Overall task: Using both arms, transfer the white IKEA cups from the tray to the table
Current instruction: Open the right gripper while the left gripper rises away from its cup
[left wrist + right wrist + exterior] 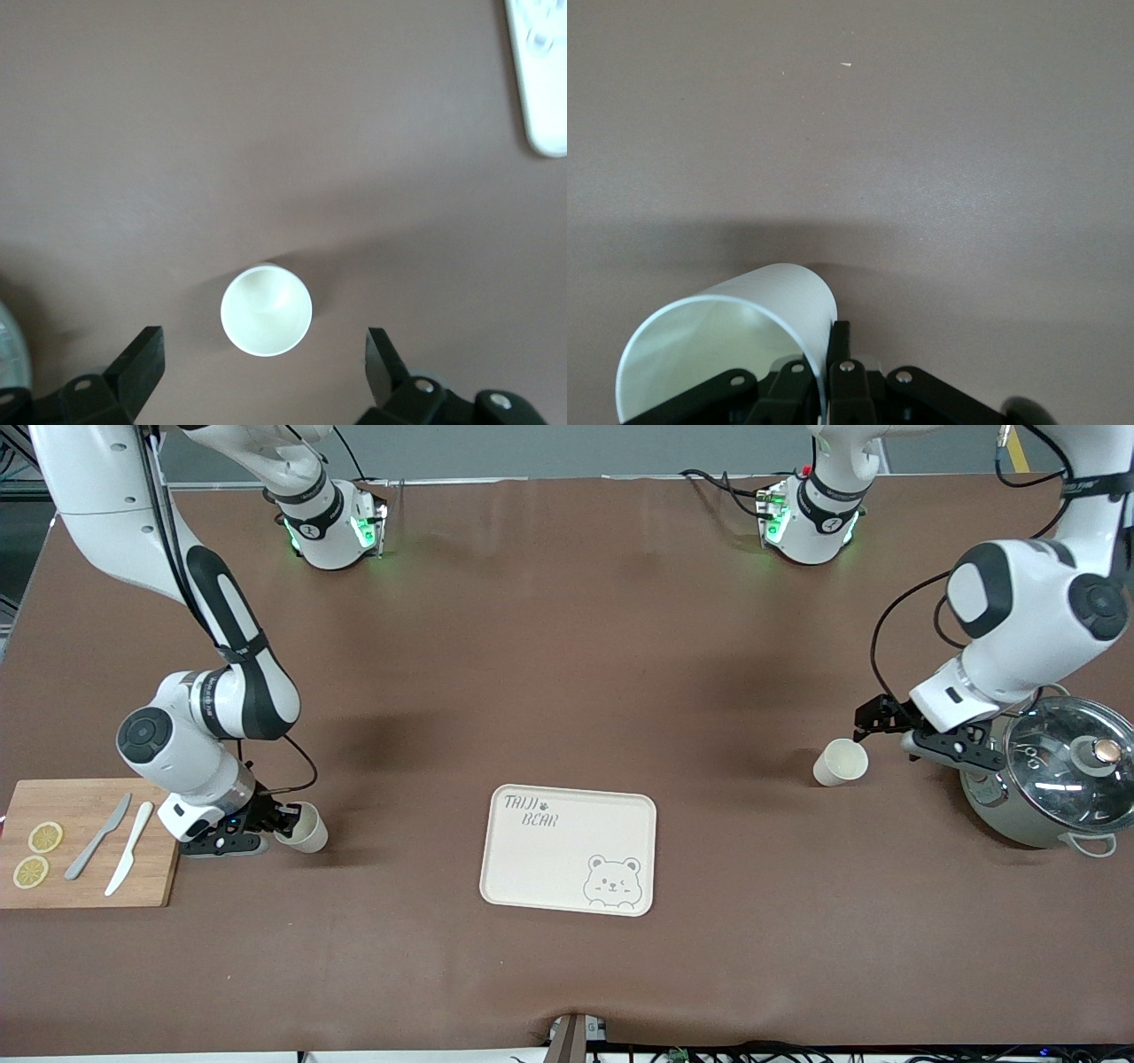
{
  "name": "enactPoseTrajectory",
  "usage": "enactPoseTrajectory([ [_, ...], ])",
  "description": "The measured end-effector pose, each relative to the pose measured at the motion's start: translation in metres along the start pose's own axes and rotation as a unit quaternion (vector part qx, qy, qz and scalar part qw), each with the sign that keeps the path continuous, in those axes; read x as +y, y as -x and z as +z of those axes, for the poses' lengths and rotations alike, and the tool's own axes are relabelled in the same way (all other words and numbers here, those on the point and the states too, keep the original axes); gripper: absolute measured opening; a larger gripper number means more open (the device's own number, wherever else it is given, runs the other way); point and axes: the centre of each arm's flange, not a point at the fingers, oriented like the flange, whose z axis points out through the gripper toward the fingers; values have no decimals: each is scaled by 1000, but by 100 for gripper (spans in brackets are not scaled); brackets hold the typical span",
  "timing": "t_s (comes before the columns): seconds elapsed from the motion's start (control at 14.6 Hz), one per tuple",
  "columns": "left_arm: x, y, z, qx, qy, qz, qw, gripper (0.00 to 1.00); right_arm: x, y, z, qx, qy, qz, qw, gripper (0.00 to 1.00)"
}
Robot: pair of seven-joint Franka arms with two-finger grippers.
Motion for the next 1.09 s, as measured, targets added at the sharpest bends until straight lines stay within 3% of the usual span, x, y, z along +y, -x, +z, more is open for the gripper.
enactPoseTrajectory([
  [0.34,38,-68,-54,6,-12,-55,998,100,0,0,1,-1,0,0,1000,4],
  [0.55,83,-99,-68,9,-26,-85,996,100,0,1,2,-1,0,0,1000,12],
  [0.82,105,-110,-106,6,-32,-103,994,100,0,1,2,-1,0,0,1000,50],
  [1.09,100,-99,-172,-26,-37,-112,993,100,0,1,2,-1,0,0,1000,88],
])
